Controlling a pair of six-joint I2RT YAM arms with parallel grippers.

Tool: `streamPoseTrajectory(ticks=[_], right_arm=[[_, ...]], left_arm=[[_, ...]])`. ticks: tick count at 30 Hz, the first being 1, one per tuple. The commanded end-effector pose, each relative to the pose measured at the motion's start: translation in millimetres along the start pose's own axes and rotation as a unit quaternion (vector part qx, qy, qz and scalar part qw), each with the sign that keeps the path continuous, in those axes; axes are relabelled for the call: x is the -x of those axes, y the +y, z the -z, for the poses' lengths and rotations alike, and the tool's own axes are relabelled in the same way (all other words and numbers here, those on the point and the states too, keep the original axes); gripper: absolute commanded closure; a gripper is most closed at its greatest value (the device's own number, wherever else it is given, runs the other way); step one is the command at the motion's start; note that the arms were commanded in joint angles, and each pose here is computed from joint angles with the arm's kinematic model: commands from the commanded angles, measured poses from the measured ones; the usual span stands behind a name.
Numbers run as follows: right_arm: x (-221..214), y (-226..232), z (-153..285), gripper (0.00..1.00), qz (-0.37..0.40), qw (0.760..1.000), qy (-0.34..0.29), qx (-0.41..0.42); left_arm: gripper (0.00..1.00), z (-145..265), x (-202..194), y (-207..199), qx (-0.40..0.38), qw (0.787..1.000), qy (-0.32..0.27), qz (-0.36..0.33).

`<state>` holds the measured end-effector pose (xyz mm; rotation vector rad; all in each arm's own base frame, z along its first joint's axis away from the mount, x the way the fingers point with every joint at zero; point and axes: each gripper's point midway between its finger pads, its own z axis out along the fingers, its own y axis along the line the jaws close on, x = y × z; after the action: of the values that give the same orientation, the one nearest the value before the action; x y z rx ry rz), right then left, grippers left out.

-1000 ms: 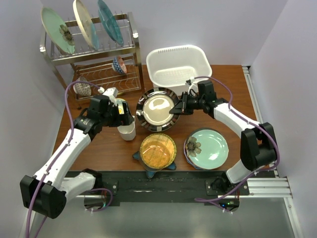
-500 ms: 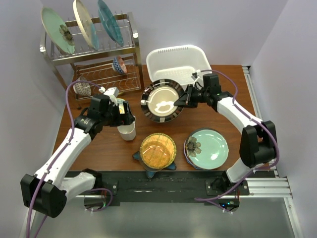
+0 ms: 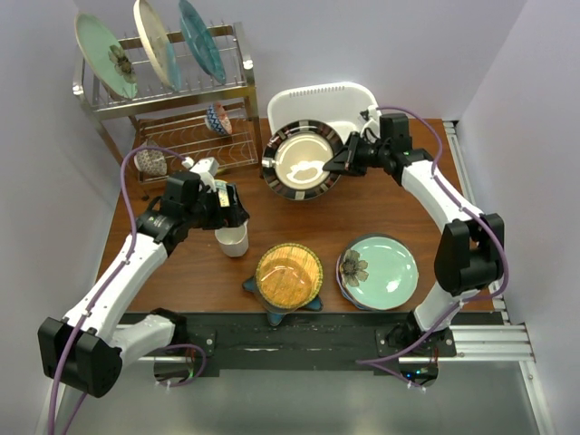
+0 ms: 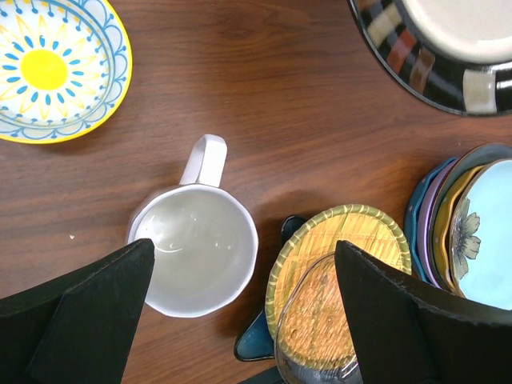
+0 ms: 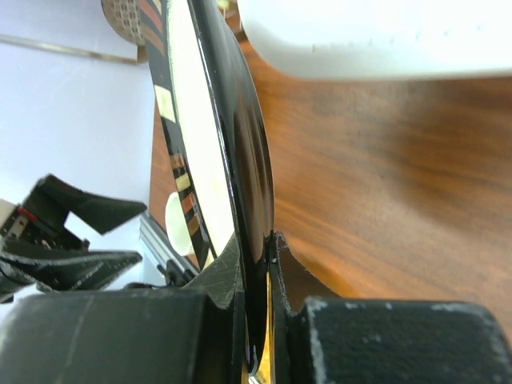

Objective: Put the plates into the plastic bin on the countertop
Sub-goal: Place the plate in the plastic bin.

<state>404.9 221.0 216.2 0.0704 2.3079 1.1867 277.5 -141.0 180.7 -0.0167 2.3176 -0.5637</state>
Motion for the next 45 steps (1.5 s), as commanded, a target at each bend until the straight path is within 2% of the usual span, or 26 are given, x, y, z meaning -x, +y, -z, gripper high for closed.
streamPoseTrajectory(ticks=[1,27,45], right_arm=[[46.6,48.6,16.0,1.00,0.053,0.995,-0.055,0.060],[131.8,33.6,15.9,1.00,0.013,0.991,-0.115,0.069],[160.6,19.5,-9.0,1.00,-0.021,0.987,-0.142,0.077]], left_arm=[[0.01,6.5,23.4,-18.6,-0.032,0.999,-0.031,-0.002],[0.01,11.8,21.4,-30.3,-0.063,0.998,-0.028,0.007],[0.01,9.2,1.1,-20.7,-0.053,0.999,-0.007,0.013]])
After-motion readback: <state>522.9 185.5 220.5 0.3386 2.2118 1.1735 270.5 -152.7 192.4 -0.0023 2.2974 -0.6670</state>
